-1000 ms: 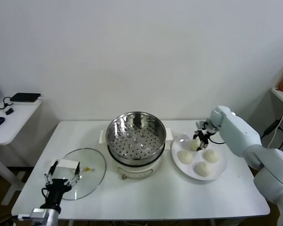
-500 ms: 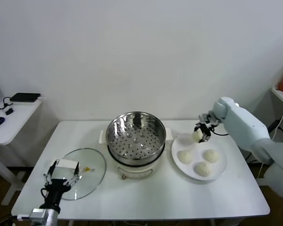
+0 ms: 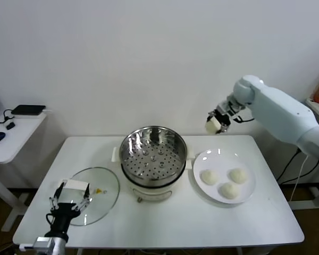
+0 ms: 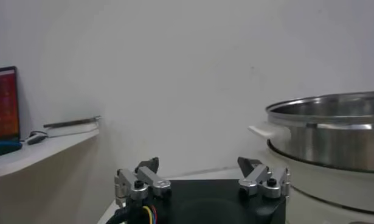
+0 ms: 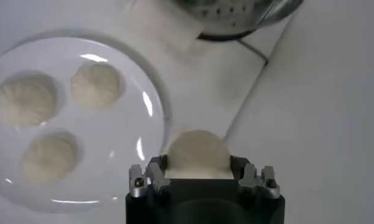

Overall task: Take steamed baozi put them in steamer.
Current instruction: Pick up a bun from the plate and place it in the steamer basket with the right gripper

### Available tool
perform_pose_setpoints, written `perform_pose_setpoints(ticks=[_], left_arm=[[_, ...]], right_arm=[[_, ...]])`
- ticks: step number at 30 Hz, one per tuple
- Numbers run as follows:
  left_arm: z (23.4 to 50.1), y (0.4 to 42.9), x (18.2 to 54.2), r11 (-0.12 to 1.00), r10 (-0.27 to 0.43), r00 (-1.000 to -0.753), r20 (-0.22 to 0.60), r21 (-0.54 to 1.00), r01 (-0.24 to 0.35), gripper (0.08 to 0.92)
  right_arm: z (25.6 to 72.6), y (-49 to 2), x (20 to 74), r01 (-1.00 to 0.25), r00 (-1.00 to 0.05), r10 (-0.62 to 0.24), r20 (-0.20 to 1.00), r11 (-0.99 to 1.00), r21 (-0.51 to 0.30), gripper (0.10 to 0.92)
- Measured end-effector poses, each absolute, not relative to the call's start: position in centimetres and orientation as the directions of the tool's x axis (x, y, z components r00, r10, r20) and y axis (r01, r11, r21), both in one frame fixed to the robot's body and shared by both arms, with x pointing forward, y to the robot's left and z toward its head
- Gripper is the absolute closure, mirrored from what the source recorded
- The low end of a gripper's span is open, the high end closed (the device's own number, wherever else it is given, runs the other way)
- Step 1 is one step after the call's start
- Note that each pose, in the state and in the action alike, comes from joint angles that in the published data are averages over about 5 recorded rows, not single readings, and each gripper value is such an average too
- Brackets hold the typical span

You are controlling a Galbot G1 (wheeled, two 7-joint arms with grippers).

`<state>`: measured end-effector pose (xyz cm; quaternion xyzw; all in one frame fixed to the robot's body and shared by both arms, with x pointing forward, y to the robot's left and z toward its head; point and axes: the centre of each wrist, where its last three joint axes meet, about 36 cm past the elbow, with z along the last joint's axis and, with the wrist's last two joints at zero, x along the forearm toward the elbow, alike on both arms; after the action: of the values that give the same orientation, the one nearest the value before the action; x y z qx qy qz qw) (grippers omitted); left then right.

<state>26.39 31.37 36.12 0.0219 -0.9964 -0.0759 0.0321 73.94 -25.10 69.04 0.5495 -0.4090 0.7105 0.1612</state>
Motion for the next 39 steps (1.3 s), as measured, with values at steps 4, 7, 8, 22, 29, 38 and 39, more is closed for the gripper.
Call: perform_pose_setpoints(ticks=[4, 7, 8, 22, 29, 38, 39], left_arm=[[36.3, 31.3, 26.3, 0.987, -0.049, -0.997, 0.058, 0.156, -0.039, 0.177], [36.4, 31.2, 26.2, 0.986, -0.050, -0.997, 0.057, 0.159, -0.040, 0.177], [36.5, 31.2, 26.2, 0.986, -0.050, -0.997, 0.056, 0.161, -0.040, 0.177], [37.3, 31.3, 25.9, 0.984, -0.070, -0.997, 0.043, 0.169, -0.062, 0.177], [37.7, 31.4, 25.7, 0.983, -0.074, -0.996, 0.039, 0.171, -0.067, 0.177], [37.8, 31.5, 25.5, 0.983, -0.075, -0.996, 0.038, 0.172, -0.068, 0.177], [37.8, 31.6, 25.5, 0.983, -0.076, -0.996, 0.038, 0.172, -0.068, 0.177]], right_arm=[[71.3, -21.0, 73.0, -0.589, -0.345, -0.239, 0.908, -0.698, -0.407, 0.341], [72.1, -17.9, 72.3, -0.524, -0.336, -0.250, 0.908, -0.751, -0.401, 0.340], [72.2, -16.9, 72.1, -0.503, -0.333, -0.253, 0.908, -0.767, -0.398, 0.339], [68.7, -5.8, 70.3, -0.262, -0.278, -0.234, 0.932, -0.915, -0.308, 0.327], [65.9, -3.2, 70.4, -0.196, -0.267, -0.209, 0.941, -0.944, -0.266, 0.327], [63.1, -1.6, 71.5, -0.165, -0.275, -0.172, 0.946, -0.961, -0.223, 0.327], [62.9, -1.5, 71.6, -0.164, -0.276, -0.168, 0.946, -0.962, -0.219, 0.327]])
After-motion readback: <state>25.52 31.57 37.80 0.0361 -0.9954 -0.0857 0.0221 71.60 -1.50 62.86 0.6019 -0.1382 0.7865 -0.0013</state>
